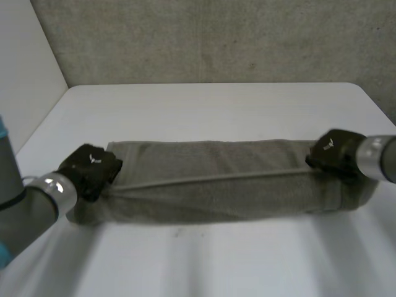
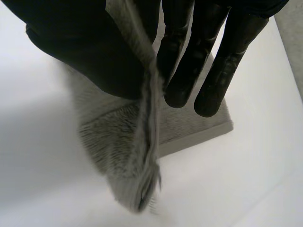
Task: Fold the towel.
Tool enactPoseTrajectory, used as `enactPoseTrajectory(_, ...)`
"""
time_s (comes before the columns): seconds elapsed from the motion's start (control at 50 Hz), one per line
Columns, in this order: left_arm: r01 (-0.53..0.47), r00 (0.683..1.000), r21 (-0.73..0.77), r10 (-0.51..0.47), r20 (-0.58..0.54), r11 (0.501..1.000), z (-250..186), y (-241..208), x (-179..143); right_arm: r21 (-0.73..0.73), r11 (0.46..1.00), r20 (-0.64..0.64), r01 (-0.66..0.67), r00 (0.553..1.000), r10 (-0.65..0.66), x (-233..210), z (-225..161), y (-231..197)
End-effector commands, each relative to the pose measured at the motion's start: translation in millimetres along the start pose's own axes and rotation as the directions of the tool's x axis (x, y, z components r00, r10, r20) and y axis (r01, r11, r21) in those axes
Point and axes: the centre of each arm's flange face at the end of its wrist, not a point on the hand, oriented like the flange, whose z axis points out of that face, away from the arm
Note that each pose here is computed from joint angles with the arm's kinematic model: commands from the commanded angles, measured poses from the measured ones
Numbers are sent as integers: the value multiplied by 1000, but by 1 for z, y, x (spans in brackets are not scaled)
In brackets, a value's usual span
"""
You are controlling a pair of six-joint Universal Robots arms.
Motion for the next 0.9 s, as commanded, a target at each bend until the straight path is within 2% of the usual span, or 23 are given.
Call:
enactPoseTrajectory(0.02, -71, 991, 160, 51, 125, 985, 47, -37, -35, 114, 990, -295, 83, 954, -46, 40, 37, -36)
enactPoseTrajectory(0.06, -93, 980, 241, 47, 191, 966, 56, -58, -50, 264, 954, -536, 143, 844, 21, 86, 33, -68)
enactPoseTrajectory(0.08, -122, 964, 337, 30, 264, 934, 61, -84, -67, 264, 954, -537, 144, 843, 22, 86, 33, -68)
enactPoseTrajectory(0.12, -189, 913, 538, -54, 405, 822, 58, -140, -107, 416, 874, -732, 250, 663, 159, 133, 11, -100)
enactPoseTrajectory(0.14, -190, 913, 539, -55, 405, 821, 58, -140, -107, 417, 874, -733, 251, 662, 160, 133, 11, -100)
enactPoseTrajectory(0.18, -258, 855, 687, -171, 490, 679, 43, -186, -142, 515, 772, -812, 373, 501, 299, 161, -19, -122)
enactPoseTrajectory(0.2, -258, 854, 688, -172, 490, 679, 43, -186, -142, 515, 771, -812, 374, 501, 300, 161, -19, -122)
enactPoseTrajectory(0.24, -284, 820, 773, -273, 502, 568, 27, -211, -161, 545, 700, -829, 462, 423, 366, 169, -38, -132)
enactPoseTrajectory(0.26, -285, 820, 773, -273, 502, 567, 27, -211, -161, 545, 700, -829, 462, 423, 366, 169, -38, -132)
enactPoseTrajectory(0.28, -281, 812, 798, -311, 493, 534, 23, -216, -168, 546, 694, -828, 470, 428, 362, 167, -38, -131)
enactPoseTrajectory(0.36, -232, 826, 817, -336, 452, 528, 26, -211, -166, 553, 706, -812, 442, 476, 338, 159, -30, -126)
enactPoseTrajectory(0.4, -170, 845, 797, -330, 420, 579, 38, -190, -158, 557, 735, -780, 387, 549, 302, 146, -15, -115)
enactPoseTrajectory(0.42, -170, 845, 797, -330, 420, 579, 38, -190, -158, 557, 735, -779, 386, 549, 302, 146, -15, -115)
enactPoseTrajectory(0.46, -114, 862, 751, -311, 400, 651, 53, -161, -145, 561, 754, -725, 342, 643, 248, 126, 2, -105)
enactPoseTrajectory(0.48, -114, 862, 750, -311, 400, 651, 53, -161, -145, 561, 754, -724, 342, 643, 248, 126, 2, -105)
enactPoseTrajectory(0.5, -81, 872, 720, -300, 386, 689, 60, -144, -135, 567, 758, -688, 322, 692, 220, 114, 11, -100)
enactPoseTrajectory(0.52, -80, 873, 720, -300, 385, 690, 60, -144, -135, 567, 758, -687, 322, 692, 220, 114, 11, -100)
enactPoseTrajectory(0.56, -3, 897, 645, -283, 340, 764, 74, -105, -109, 572, 775, -603, 270, 778, 174, 88, 31, -85)
enactPoseTrajectory(0.58, -3, 897, 644, -283, 340, 765, 74, -105, -109, 572, 775, -603, 270, 779, 174, 88, 31, -85)
enactPoseTrajectory(0.62, 60, 928, 571, -257, 270, 819, 84, -69, -79, 560, 802, -507, 206, 851, 135, 55, 55, -64)
enactPoseTrajectory(0.64, 61, 928, 571, -257, 270, 819, 84, -69, -78, 560, 802, -506, 206, 852, 135, 55, 55, -64)
enactPoseTrajectory(0.72, 116, 961, 489, -223, 165, 865, 93, -24, -38, 505, 858, -350, 91, 931, 107, 3, 92, -30)
enactPoseTrajectory(0.9, 136, 967, 347, -201, 157, 928, 73, 17, -25, 408, 913, -240, 9, 966, 98, -30, 95, -3)
